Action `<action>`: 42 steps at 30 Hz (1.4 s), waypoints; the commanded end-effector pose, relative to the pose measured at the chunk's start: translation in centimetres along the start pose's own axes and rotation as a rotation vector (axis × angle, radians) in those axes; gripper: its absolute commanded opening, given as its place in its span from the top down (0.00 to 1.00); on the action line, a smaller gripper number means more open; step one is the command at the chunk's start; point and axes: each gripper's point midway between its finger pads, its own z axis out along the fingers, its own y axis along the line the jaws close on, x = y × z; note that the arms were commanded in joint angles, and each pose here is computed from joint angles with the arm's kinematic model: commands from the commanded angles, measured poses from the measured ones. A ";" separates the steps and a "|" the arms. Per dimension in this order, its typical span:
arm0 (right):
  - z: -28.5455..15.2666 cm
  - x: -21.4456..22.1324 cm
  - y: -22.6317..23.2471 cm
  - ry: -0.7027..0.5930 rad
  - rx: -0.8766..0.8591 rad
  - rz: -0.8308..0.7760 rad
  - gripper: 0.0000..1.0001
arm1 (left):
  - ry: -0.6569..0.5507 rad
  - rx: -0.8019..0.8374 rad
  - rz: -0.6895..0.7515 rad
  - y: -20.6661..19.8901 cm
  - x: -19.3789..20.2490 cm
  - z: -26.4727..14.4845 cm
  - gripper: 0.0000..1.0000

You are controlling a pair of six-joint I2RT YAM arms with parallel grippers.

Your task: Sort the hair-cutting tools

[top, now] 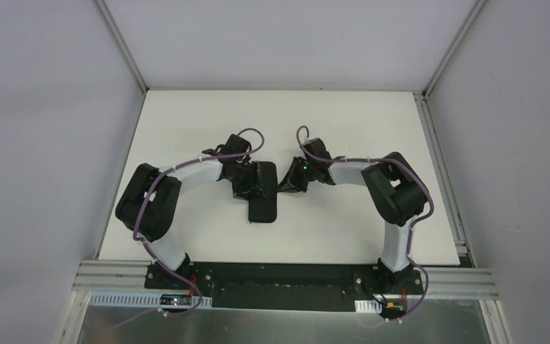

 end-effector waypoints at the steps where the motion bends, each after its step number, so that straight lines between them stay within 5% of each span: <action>1: -0.5 2.8 -9.7 -0.033 0.371 0.041 0.89 | 0.078 -0.134 -0.026 2.6 3.6 2.7 0.65; 10: -6.6 3.6 -3.6 -0.289 0.349 -0.347 0.58 | 0.036 -0.171 -0.058 3.0 3.3 2.6 0.66; 15: -7.3 7.0 -1.1 -0.367 0.300 -0.593 0.52 | 0.028 -0.175 -0.078 2.9 3.0 2.7 0.68; 28: -2.1 15.8 3.0 -0.227 0.199 -0.960 0.57 | 0.058 -0.155 -0.120 2.4 3.6 2.8 0.68; 42: -1.0 11.8 2.3 -0.463 0.468 -0.962 0.61 | 0.083 -0.186 -0.137 2.7 4.0 2.6 0.68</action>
